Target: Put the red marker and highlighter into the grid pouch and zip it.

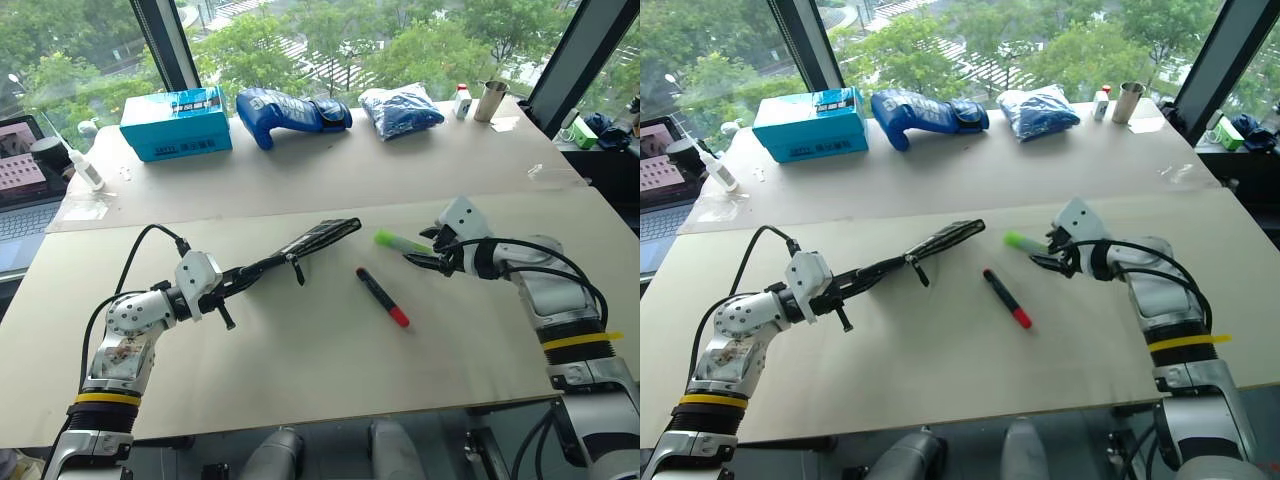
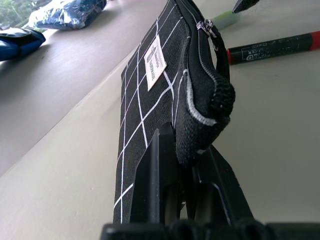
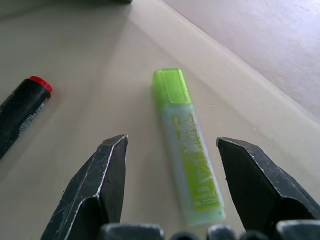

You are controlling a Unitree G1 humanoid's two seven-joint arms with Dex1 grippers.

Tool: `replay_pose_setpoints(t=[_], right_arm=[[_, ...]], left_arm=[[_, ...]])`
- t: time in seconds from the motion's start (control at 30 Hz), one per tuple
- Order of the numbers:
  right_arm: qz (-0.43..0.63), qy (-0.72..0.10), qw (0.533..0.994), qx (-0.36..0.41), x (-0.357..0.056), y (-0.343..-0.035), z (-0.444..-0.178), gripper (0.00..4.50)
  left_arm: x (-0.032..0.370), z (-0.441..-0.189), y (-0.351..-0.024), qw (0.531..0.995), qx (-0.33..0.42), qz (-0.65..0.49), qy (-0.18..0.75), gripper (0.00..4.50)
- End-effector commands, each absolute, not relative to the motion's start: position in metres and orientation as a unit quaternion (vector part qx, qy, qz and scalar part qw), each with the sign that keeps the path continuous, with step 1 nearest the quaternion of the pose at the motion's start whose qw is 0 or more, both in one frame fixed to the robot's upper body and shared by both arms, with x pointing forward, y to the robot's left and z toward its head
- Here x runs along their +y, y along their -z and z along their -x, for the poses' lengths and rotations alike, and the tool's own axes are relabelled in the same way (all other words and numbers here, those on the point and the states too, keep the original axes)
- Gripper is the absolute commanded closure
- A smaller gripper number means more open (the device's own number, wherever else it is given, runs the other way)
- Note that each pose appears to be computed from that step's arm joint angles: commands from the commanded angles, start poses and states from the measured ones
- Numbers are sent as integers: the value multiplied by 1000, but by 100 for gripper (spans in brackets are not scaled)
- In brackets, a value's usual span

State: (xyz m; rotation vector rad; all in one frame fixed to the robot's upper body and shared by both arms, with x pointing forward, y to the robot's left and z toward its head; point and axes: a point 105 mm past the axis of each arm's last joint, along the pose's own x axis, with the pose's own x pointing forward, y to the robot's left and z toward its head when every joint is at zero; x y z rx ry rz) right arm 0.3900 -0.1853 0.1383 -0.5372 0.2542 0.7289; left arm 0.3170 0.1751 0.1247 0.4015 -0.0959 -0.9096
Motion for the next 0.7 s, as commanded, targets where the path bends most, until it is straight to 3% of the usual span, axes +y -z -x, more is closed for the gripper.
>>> replay_pose_setpoints(t=[0.03, 0.37, 0.47, 0.6, 0.7], right_arm=[[277, -347, 891, 92, -182, -152, -400, 133], [278, -364, 874, 164, -191, -121, -405, 133], [248, -353, 881, 194, -197, -111, -407, 203], [220, -361, 883, 206, -197, -107, -403, 331], [212, -373, 881, 198, -195, -112, -400, 344]], left_arm=[[174, -317, -137, 874, -70, -200, 437, 450], [173, -315, -136, 874, -70, -200, 438, 450], [175, -316, -136, 875, -70, -200, 435, 450], [175, -316, -135, 876, -70, -199, 434, 450], [175, -316, -136, 876, -71, -199, 434, 450]])
